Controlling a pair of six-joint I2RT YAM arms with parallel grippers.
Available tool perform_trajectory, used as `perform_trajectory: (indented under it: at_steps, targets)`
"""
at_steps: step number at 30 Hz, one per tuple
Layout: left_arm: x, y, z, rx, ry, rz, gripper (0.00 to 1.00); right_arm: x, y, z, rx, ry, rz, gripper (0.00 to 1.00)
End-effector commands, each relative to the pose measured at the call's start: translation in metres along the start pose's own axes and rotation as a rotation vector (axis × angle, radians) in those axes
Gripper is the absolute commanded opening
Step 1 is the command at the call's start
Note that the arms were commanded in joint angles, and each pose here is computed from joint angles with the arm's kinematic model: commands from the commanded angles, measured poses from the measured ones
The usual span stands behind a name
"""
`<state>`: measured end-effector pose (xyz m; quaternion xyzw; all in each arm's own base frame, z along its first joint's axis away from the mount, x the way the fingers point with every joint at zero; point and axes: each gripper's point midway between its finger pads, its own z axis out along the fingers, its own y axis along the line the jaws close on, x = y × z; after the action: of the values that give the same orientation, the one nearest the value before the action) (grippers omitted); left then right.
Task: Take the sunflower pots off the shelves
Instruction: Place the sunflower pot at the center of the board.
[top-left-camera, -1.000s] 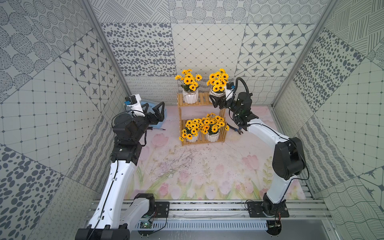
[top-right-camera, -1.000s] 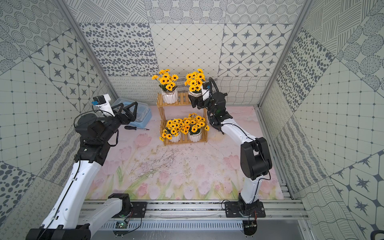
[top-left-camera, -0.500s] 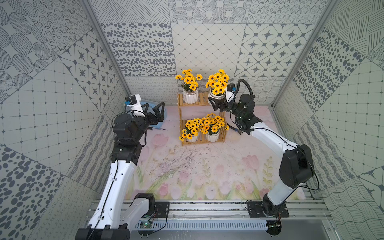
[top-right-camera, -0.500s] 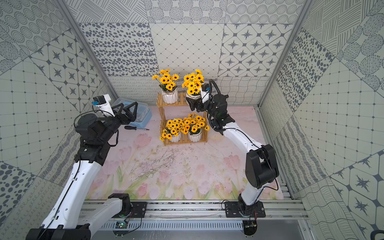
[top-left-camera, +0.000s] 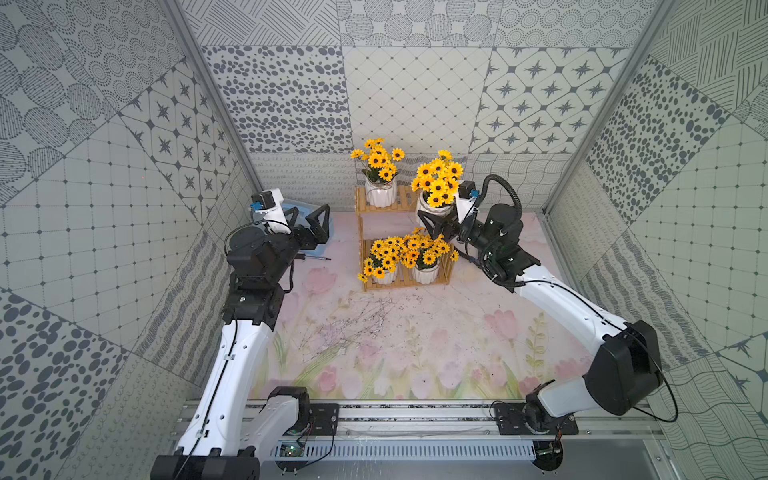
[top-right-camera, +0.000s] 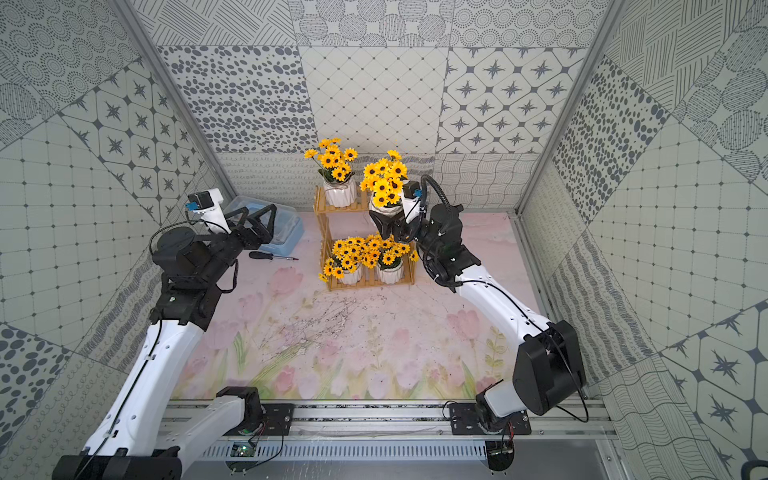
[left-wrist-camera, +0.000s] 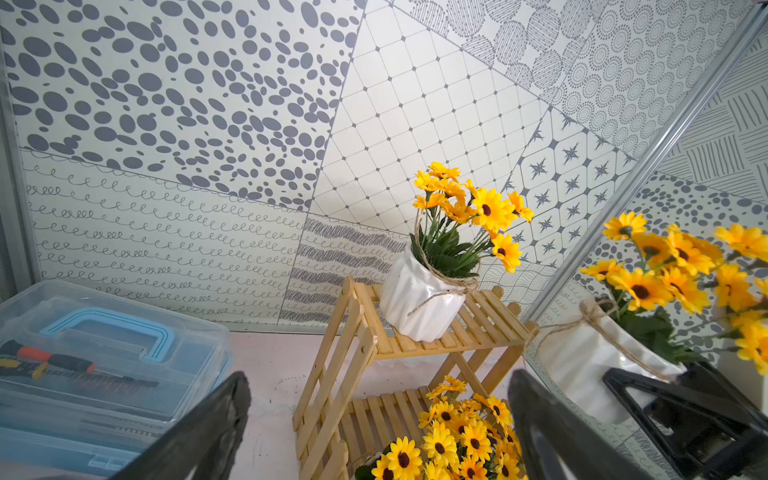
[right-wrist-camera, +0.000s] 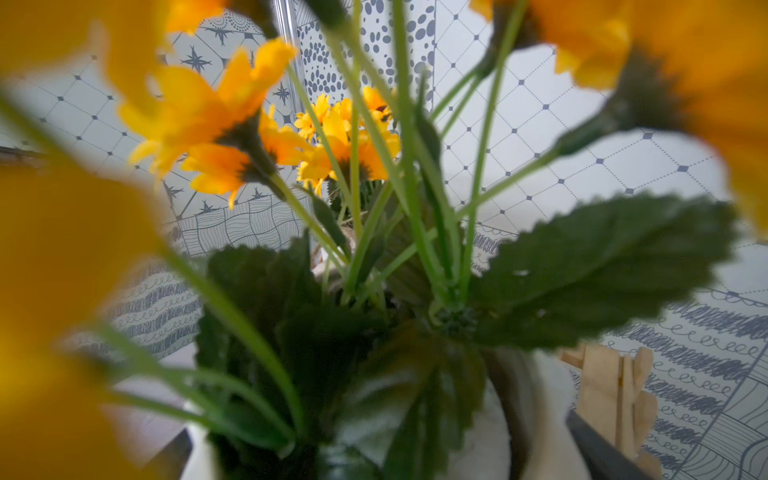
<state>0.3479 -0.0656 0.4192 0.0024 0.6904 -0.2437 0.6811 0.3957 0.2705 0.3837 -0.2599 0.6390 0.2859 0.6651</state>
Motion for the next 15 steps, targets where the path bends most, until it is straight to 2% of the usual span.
perform_trajectory:
  at_steps: [1,15]
  targets:
    - [-0.010,-0.009,0.001,0.048,-0.033,0.040,0.97,-0.026,0.016,-0.017,0.002,-0.084,-0.020,0.00]
    - [-0.001,-0.006,0.007,0.047,0.006,0.034,0.97,0.024,0.075,-0.049,-0.062,0.051,0.047,0.00]
